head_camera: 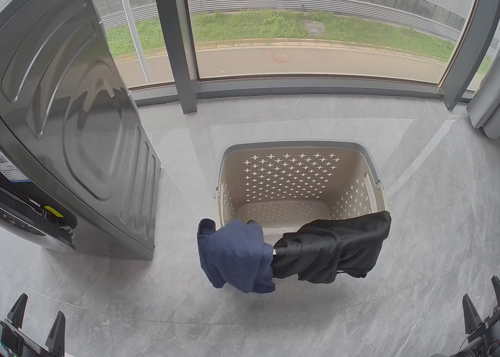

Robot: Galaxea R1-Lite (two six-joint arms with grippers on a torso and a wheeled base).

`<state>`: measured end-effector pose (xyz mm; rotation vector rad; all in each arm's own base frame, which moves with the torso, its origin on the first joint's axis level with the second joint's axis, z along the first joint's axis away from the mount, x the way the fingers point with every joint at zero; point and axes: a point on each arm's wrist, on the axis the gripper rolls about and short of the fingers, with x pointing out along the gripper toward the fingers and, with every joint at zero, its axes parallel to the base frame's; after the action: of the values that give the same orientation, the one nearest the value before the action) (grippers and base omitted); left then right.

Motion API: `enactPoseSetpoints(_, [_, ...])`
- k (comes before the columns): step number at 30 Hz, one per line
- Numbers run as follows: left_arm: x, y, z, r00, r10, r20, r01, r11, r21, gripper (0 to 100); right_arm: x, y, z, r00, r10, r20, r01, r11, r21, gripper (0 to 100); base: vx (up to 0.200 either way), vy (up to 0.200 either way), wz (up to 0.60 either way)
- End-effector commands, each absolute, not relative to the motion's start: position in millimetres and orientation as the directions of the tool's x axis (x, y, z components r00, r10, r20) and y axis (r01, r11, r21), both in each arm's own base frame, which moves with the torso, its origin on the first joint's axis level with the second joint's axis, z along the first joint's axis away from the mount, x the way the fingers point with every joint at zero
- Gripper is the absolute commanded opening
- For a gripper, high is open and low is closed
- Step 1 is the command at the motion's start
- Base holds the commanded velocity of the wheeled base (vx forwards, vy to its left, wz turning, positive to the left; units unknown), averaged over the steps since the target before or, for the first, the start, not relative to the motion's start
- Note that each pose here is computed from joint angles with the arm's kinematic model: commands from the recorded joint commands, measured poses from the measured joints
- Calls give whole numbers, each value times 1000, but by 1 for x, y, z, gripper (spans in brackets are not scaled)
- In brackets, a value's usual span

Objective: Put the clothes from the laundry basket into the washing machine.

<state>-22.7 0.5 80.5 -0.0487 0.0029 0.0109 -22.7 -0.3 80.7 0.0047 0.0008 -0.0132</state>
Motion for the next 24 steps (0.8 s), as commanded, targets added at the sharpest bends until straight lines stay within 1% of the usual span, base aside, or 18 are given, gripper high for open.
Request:
enactPoseSetpoints(1, [-23,1,76,1000,11,-2,-11,999,-49,100,-22,0,76,1000,-14,-11,14,1000,4,100,0,200,0])
enactPoseSetpoints(10, [-23,1,76,1000,11,-2,-11,999,-49,100,-22,0,76,1000,-14,-11,14,1000,4,100,0,0,0])
enactPoseSetpoints(24, [-23,1,76,1000,12,-2,-12,999,-49,100,-22,0,76,1000,-14,-11,14,1000,4,100,-200,0,0])
